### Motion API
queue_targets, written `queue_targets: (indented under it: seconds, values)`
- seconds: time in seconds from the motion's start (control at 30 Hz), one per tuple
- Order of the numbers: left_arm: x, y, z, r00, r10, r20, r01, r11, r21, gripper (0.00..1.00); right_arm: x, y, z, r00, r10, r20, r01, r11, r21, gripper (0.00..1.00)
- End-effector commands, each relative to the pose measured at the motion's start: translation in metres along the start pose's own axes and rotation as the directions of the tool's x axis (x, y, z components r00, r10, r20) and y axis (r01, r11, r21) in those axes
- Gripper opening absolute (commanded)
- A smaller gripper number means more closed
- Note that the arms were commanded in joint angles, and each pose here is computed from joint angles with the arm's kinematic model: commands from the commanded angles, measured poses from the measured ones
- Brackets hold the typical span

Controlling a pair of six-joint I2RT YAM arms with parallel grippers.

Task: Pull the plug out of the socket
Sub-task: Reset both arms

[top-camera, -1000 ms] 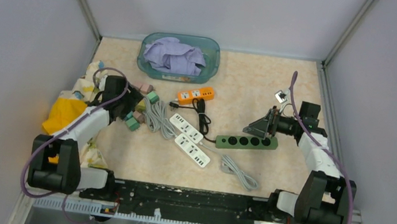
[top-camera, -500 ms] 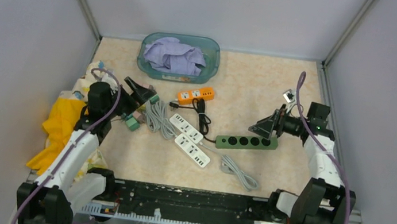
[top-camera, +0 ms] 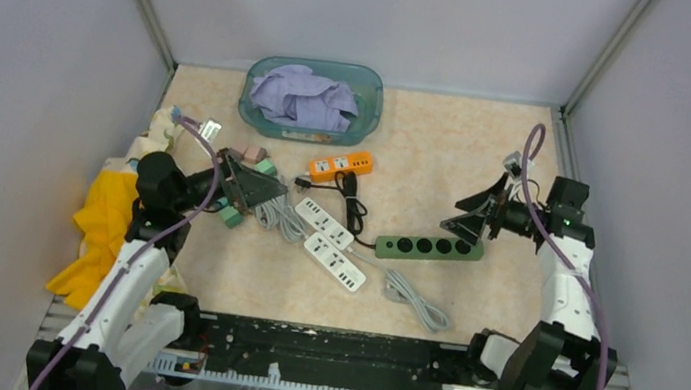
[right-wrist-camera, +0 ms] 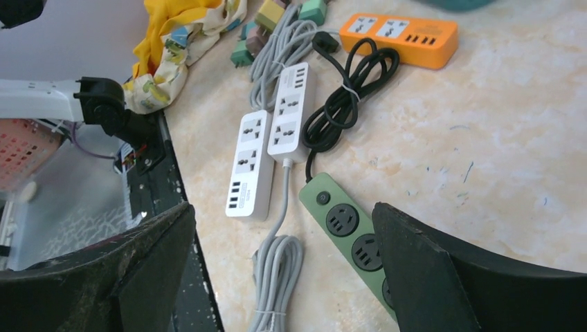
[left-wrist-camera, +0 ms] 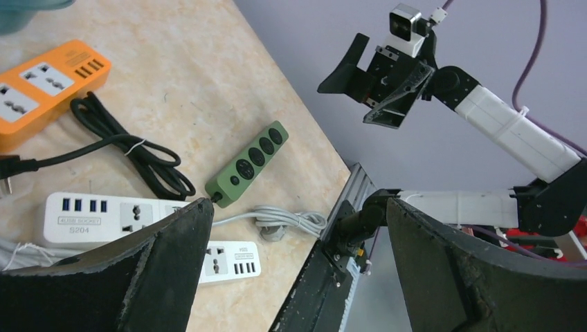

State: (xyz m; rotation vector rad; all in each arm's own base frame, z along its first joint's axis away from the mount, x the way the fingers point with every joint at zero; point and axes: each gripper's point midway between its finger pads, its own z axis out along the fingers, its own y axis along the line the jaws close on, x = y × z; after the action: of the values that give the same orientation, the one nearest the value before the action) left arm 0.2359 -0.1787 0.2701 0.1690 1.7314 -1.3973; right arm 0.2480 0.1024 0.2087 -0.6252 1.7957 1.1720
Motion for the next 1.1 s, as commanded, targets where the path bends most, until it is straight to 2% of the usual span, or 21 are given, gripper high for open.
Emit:
queue_targets:
  seconds: [0.0, 0.2, 0.33, 0.43, 0.57, 0.73, 1.07]
  values:
    - [-0.004, -0.033, -0.007, 0.991, 0.129, -0.022, -0.127, 0.988, 0.094, 1.0, -0.023, 0.019, -0.007, 0.98, -0.196, 0.046, 0.198, 0.979, -0.041, 0.99]
    - [-0.017, -0.042, -0.01, 0.985, 0.174, -0.006, -0.173, 0.983, 0.052, 1.0, -0.046, 0.024, -0.016, 0.949, -0.315, -0.003, 0.315, 0.948, 0.049, 0.99]
    - [-0.038, -0.056, -0.013, 0.976, 0.219, 0.024, -0.219, 0.976, 0.003, 1.0, -0.089, 0.026, -0.032, 0.926, -0.375, -0.042, 0.375, 0.9, 0.221, 0.99]
    - [-0.059, -0.069, -0.016, 0.96, 0.276, 0.056, -0.273, 0.961, -0.052, 1.0, -0.122, 0.038, -0.047, 0.929, -0.371, -0.011, 0.349, 0.861, 0.37, 0.99]
    - [-0.086, -0.086, -0.022, 0.937, 0.335, 0.099, -0.323, 0.938, -0.124, 1.0, -0.158, 0.076, -0.063, 0.883, -0.466, 0.064, 0.382, 0.789, 0.481, 0.99]
    - [-0.107, -0.116, -0.025, 0.914, 0.385, 0.131, -0.375, 0.922, -0.097, 1.0, -0.178, 0.126, -0.065, 0.868, -0.483, 0.11, 0.399, 0.814, 0.422, 0.99]
    - [-0.119, -0.15, -0.03, 0.897, 0.415, 0.149, -0.412, 0.91, -0.054, 1.0, -0.209, 0.16, -0.086, 0.869, -0.424, 0.254, 0.234, 0.806, 0.544, 0.99]
